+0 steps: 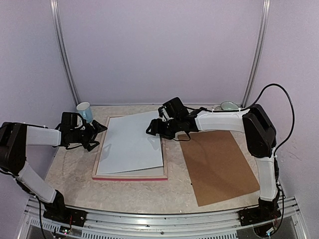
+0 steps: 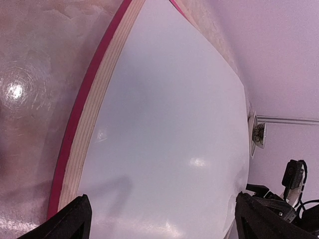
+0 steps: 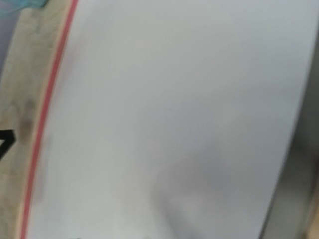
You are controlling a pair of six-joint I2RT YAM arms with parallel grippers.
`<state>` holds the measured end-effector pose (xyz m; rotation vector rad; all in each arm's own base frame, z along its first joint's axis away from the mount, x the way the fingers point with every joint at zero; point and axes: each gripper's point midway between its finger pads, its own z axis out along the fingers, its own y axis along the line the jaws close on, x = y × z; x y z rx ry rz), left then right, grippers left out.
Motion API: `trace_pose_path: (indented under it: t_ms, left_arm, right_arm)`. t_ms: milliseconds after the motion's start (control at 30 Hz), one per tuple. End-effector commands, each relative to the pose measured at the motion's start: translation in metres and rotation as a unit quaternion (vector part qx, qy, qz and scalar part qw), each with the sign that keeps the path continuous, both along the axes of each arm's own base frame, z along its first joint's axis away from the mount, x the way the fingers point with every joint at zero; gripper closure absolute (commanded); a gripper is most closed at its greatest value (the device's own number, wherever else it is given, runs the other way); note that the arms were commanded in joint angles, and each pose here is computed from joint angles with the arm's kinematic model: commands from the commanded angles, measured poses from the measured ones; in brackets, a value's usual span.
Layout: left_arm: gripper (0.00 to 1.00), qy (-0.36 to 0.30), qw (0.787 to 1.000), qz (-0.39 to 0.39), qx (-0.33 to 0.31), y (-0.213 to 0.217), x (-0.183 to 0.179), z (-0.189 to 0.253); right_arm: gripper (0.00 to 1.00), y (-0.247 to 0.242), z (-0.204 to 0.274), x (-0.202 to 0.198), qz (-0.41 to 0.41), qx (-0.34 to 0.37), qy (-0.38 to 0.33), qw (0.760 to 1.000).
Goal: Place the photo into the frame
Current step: Place the photo on the mat board.
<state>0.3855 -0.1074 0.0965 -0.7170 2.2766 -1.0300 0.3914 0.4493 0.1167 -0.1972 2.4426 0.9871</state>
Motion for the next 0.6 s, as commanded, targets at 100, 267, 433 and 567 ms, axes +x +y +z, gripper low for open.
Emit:
trace_pose_path:
  t_ms: [100,267,433,567]
  left_arm:
    - [0.01,-0.006,1.0,-0.004,-0.004,0.0,0.0,0.0]
    - [0.01,-0.005,1.0,-0.004,-0.004,0.0,0.0,-0.001]
    - [0.01,-0.006,1.0,-0.004,-0.002,0.0,0.002,-0.001]
    - [0.01,-0.005,1.0,-0.003,0.009,0.003,0.004,-0.002]
  right_arm:
    - [0.28,-0.024,-0.014,0.0,-0.014,-0.095,-0.008,0.995]
    - [0.25,-0.034,-0.014,0.003,-0.026,-0.121,-0.018,0.992]
    - [0.22,-0.044,-0.013,0.008,-0.04,-0.138,-0.028,0.989]
    - [0.19,-0.058,-0.014,0.014,-0.053,-0.147,-0.034,0.987]
